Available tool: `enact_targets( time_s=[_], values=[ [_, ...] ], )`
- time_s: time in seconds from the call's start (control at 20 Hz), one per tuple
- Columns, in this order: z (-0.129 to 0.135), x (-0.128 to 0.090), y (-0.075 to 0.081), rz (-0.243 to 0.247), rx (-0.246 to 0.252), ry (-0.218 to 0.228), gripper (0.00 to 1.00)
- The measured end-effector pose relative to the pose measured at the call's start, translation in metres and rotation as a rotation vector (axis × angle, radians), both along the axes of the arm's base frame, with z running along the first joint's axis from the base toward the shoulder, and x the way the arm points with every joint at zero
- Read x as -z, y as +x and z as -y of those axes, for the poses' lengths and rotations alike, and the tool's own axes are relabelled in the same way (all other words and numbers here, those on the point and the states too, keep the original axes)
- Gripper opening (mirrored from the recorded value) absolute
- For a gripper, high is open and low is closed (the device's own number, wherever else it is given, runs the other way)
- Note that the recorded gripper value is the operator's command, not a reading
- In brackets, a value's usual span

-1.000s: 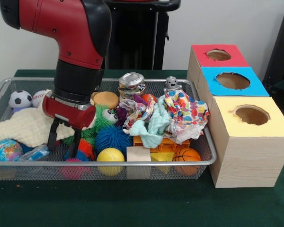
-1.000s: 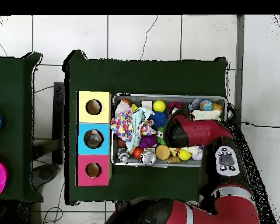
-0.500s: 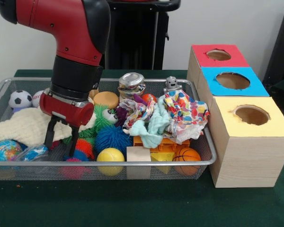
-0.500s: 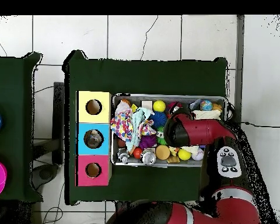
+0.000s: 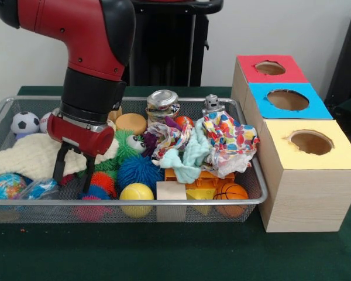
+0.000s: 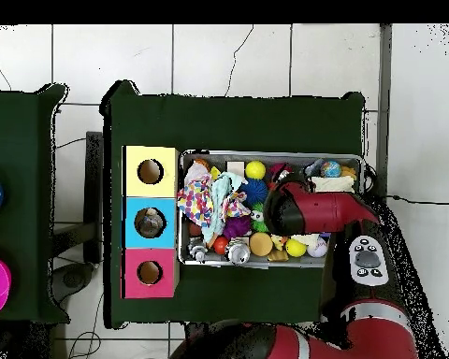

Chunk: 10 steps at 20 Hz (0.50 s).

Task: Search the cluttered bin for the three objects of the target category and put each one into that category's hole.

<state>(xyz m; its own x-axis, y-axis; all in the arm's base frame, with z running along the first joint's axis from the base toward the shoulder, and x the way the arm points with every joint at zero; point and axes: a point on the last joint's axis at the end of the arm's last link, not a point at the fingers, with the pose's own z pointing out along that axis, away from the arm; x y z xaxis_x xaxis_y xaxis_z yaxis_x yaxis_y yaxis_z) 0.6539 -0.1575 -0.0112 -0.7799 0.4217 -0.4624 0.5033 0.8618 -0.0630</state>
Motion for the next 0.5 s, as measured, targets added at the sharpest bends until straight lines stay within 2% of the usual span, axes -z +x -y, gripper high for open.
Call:
enact_targets(
  time_s=[0.5],
  values=[
    [0.02,-0.005,-0.011,-0.016,0.021,-0.039,1.0]
  ],
)
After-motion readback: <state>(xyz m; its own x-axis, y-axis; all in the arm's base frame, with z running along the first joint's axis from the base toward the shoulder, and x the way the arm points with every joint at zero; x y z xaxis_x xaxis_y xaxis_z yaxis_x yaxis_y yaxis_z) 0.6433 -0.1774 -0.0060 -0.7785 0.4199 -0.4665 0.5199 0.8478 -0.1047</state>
